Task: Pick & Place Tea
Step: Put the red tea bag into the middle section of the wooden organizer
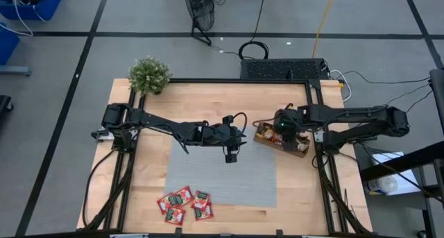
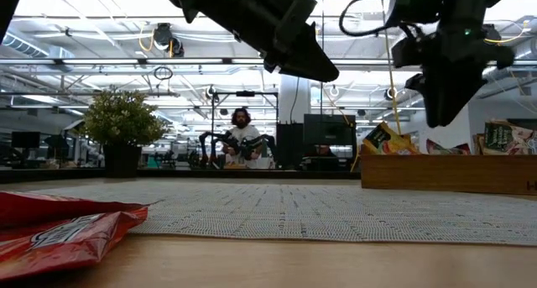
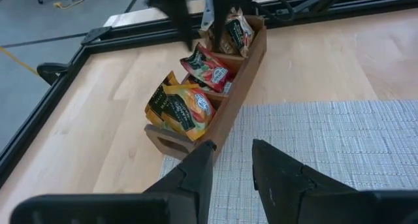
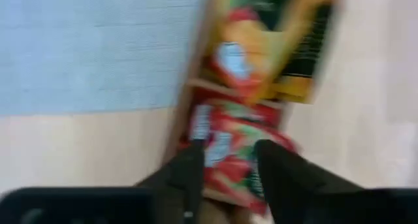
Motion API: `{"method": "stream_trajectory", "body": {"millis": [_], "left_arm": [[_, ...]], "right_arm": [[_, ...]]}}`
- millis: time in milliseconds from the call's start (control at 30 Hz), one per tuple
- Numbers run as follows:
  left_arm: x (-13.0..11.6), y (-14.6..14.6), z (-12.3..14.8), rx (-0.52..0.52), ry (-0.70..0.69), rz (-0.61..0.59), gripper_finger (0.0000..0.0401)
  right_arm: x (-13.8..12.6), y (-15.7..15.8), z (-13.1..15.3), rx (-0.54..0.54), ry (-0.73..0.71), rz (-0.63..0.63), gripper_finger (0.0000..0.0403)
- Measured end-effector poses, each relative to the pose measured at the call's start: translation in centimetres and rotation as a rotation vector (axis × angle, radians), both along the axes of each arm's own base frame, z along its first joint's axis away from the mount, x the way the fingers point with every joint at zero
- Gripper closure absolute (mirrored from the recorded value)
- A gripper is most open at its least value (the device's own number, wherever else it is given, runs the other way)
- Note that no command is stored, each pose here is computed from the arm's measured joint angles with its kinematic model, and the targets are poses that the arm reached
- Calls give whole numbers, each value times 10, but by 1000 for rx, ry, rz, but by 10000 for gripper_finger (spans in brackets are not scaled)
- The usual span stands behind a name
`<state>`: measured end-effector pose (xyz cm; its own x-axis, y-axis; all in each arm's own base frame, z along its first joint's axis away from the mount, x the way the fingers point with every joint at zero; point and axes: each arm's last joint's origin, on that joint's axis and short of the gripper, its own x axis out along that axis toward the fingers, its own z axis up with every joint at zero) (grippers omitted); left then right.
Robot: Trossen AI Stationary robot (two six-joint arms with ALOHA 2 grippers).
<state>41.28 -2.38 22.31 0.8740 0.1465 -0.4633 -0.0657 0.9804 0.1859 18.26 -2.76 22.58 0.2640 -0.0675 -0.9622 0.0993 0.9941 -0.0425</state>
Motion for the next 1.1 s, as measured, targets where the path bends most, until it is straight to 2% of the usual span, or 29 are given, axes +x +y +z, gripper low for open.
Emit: {"method": "stream_trajectory", "body": {"millis": [100, 167, 400, 700, 867, 967, 1100], "left_arm": [[0, 0, 0, 0, 0, 1, 288], [0, 1, 0, 0, 0, 2, 288], [0, 3, 0, 0, 1, 8, 288], [0, 3, 0, 1, 0, 7, 288], [0, 3, 0, 1, 0, 8, 288], [0, 3, 0, 1, 1, 8, 288], [0, 3, 0, 0, 0, 8, 288]], "right_arm": [[1, 5, -6, 27, 57, 62, 359], [3, 5, -16, 27, 99, 82, 389], [16, 4, -50, 48, 220, 83, 402], [26, 3, -78, 73, 359, 90, 403], [31, 3, -89, 75, 392, 65, 403], [33, 4, -88, 12, 379, 52, 403], [36, 5, -83, -173, 326, -20, 403]]}}
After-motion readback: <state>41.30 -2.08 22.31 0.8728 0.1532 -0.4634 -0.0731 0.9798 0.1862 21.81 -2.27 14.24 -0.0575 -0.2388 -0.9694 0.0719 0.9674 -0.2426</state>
